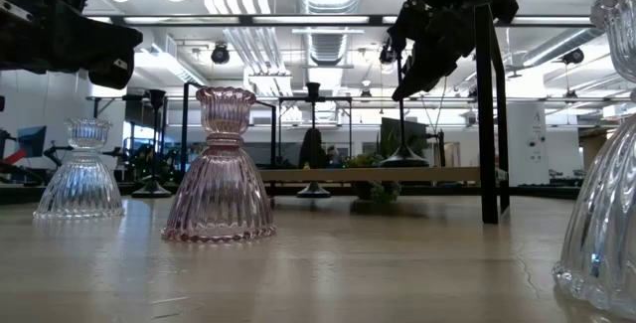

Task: Pick & Place candle stick holders
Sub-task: Put the right black candle holder on the shelf

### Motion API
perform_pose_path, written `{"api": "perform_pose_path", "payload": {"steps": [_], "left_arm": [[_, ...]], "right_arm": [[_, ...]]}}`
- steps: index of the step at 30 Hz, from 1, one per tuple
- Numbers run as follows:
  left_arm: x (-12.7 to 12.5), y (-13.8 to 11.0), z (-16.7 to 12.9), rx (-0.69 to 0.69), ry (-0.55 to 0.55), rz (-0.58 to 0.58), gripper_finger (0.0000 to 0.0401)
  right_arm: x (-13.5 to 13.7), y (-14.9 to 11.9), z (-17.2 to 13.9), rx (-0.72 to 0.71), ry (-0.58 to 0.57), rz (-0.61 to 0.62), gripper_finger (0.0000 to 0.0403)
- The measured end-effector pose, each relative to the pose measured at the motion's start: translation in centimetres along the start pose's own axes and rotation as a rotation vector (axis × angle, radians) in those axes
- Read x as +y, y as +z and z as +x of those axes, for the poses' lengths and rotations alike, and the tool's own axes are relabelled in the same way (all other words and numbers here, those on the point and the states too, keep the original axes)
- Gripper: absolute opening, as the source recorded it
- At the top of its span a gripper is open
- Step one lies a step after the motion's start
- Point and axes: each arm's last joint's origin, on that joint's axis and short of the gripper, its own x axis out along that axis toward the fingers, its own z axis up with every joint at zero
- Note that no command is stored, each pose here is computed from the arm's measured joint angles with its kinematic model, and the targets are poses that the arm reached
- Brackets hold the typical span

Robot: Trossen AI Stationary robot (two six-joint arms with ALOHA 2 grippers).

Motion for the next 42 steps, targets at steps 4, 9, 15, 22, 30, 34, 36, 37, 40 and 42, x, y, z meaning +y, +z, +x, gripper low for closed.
{"api": "perform_pose_path", "payload": {"steps": [4,9,15,22,30,34,36,37,40,42], "left_arm": [[0.0,0.0,0.0,0.000,0.000,0.000,0.0025],[0.0,0.0,0.0,0.000,0.000,0.000,0.0025],[0.0,0.0,0.0,0.000,0.000,0.000,0.0025],[0.0,0.0,0.0,0.000,0.000,0.000,0.0025],[0.0,0.0,0.0,0.000,0.000,0.000,0.0025],[0.0,0.0,0.0,0.000,0.000,0.000,0.0025],[0.0,0.0,0.0,0.000,0.000,0.000,0.0025],[0.0,0.0,0.0,0.000,0.000,0.000,0.0025],[0.0,0.0,0.0,0.000,0.000,0.000,0.0025],[0.0,0.0,0.0,0.000,0.000,0.000,0.0025]], "right_arm": [[0.0,0.0,0.0,0.000,0.001,0.024,0.0013],[0.0,0.0,0.0,0.001,0.002,0.028,0.0015],[0.0,0.0,0.0,-0.001,0.001,0.047,0.0062],[0.0,0.0,0.0,0.000,0.001,0.046,0.0137],[0.0,0.1,0.0,0.001,-0.001,0.055,0.0215],[0.1,-0.2,-0.2,0.027,0.003,0.054,0.0249],[0.2,-0.4,-0.6,0.047,0.005,0.056,0.0262],[0.3,-0.6,-0.9,0.061,0.005,0.058,0.0267],[0.6,-0.9,-2.0,0.093,-0.004,0.066,0.0275],[0.8,-1.3,-2.9,0.122,-0.044,0.069,0.0275]]}}
